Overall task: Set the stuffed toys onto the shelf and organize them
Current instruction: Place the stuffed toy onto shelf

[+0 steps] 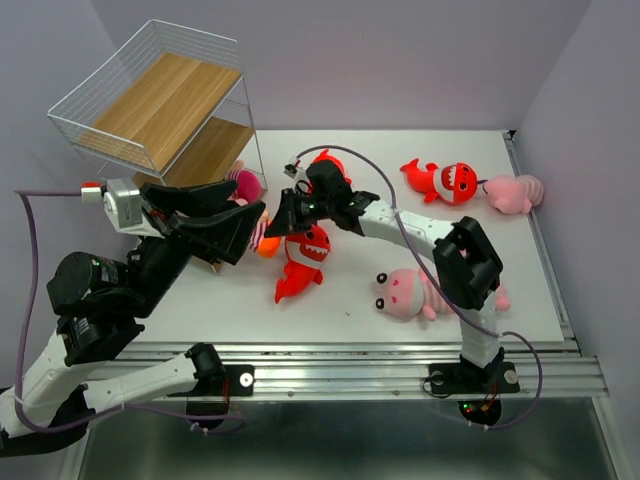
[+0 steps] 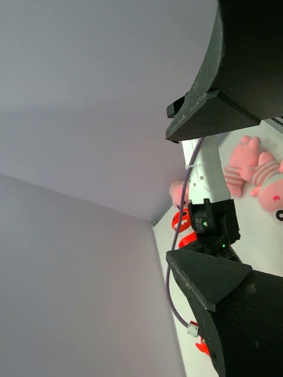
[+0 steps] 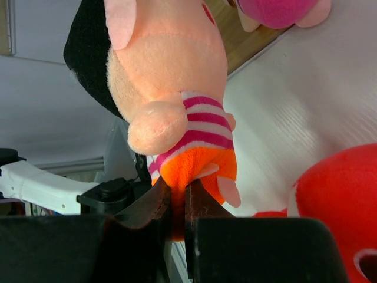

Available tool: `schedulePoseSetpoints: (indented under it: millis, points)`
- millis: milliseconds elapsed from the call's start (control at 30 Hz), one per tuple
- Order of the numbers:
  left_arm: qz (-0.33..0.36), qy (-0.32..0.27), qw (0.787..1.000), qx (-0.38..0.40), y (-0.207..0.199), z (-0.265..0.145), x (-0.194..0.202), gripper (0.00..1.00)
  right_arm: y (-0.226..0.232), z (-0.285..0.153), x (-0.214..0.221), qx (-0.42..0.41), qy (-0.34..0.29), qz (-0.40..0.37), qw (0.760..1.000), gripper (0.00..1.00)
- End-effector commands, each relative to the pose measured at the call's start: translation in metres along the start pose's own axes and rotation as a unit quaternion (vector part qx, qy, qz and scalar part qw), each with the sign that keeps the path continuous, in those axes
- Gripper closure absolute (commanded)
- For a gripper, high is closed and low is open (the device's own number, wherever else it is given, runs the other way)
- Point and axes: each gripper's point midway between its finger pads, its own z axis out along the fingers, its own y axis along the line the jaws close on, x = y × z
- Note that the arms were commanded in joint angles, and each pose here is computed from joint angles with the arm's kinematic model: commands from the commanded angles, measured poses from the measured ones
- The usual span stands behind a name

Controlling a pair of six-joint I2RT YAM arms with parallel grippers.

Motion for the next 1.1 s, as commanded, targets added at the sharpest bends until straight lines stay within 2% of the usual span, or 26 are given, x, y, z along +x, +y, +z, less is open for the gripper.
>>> schedulePoseSetpoints:
  millis: [0,267,500,767,1067]
  points:
    - [-0.009,-0.004,1.0,0.0,0.0,0.002,0.003,0.15,0.051,0.011,-0.02,-0.061,-0.029,-0.031,0.997,0.99]
    - [-0.012,0.009,1.0,-0.002,0.002,0.001,0.015,0.15,0.056,0.04,-0.02,-0.068,-0.02,-0.033,0.997,0.99]
    - [-0.013,0.013,1.0,0.002,0.001,0.002,0.02,0.15,0.054,0.067,-0.026,-0.079,-0.039,-0.022,0.996,0.99]
    - [-0.017,0.02,1.0,-0.001,0.004,0.001,0.03,0.15,0.063,0.099,-0.04,-0.092,-0.064,-0.059,0.992,0.99]
    - [-0.023,0.022,0.999,-0.005,0.007,-0.004,0.034,0.15,0.041,0.12,-0.04,-0.084,-0.071,-0.085,0.99,0.96]
